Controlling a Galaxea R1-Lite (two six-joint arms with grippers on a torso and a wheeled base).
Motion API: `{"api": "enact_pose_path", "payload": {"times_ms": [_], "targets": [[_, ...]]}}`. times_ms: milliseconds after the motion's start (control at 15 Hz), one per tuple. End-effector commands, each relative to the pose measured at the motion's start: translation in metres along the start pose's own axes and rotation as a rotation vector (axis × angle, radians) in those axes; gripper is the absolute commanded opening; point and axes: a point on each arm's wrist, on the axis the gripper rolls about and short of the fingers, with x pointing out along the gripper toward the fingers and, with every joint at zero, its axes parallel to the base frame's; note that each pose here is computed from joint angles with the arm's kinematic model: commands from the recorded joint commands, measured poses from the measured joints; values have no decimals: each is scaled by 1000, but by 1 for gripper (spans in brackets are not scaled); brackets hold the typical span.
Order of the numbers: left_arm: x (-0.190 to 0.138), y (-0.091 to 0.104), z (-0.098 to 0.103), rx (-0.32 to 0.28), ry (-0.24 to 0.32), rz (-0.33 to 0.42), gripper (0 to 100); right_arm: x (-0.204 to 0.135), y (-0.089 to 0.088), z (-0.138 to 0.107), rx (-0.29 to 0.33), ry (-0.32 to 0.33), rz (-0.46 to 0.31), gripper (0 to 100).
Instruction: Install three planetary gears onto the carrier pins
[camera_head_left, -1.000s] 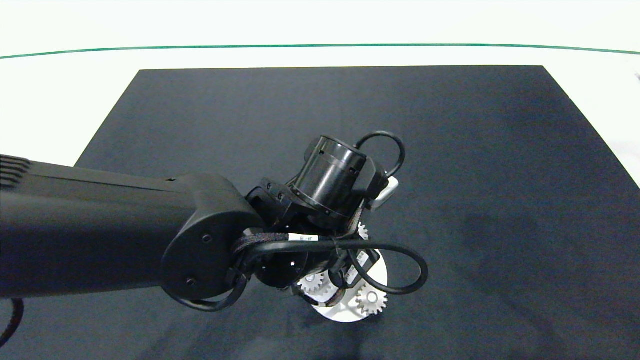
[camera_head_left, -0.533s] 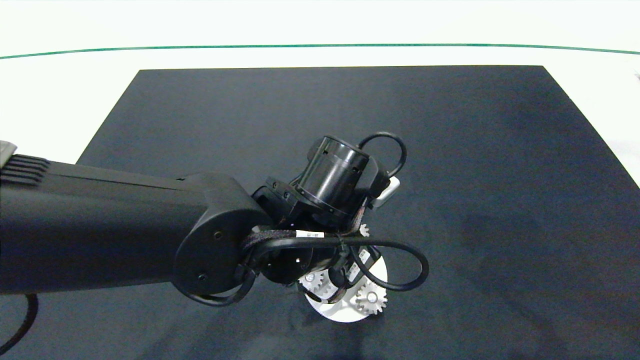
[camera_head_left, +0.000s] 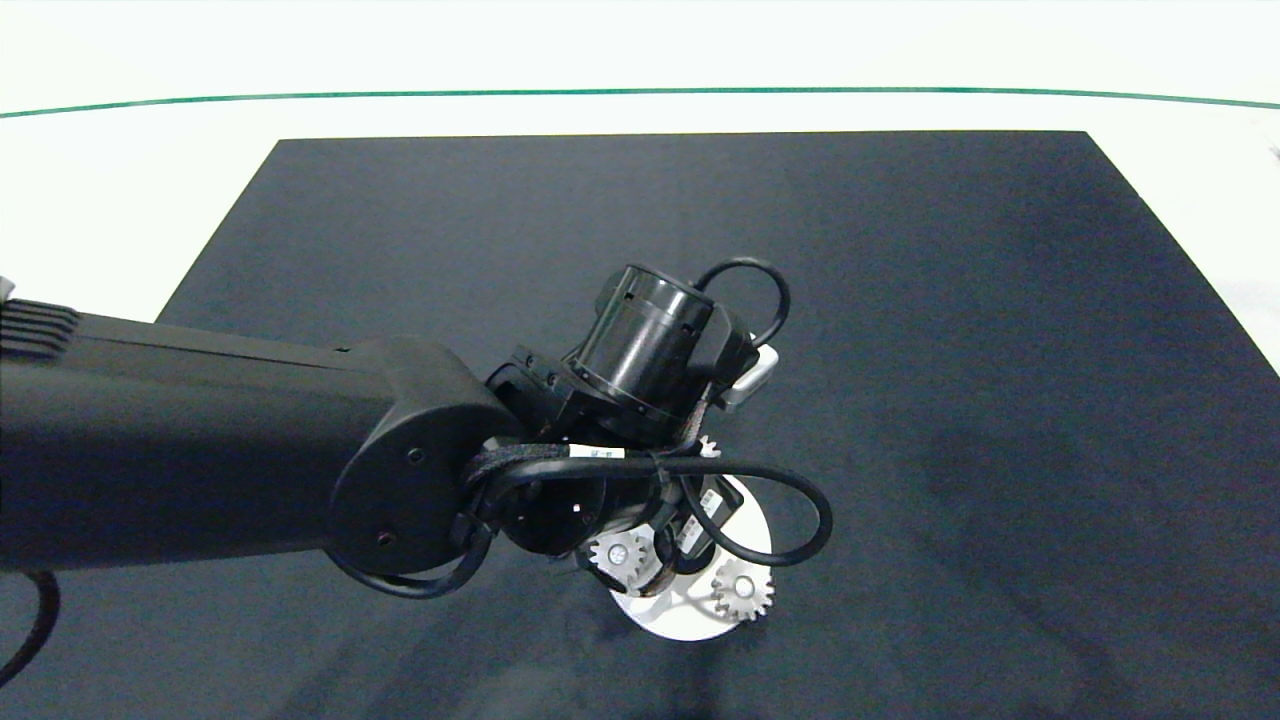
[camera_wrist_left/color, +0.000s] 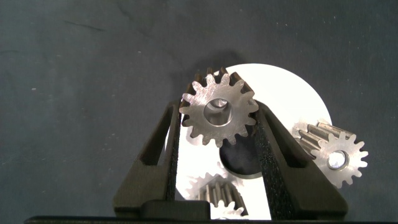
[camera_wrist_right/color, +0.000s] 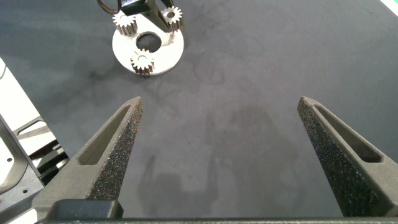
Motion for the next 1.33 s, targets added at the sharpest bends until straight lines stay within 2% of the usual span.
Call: {"api": "enact_pose_path", "payload": {"times_ms": [67, 1333], "targets": [[-7, 3, 2, -4, -13, 5, 22, 0, 0, 0, -3, 2, 1, 100], [7, -3, 1, 4, 6, 0, 22, -1, 0, 0, -3, 3, -9, 100]]}}
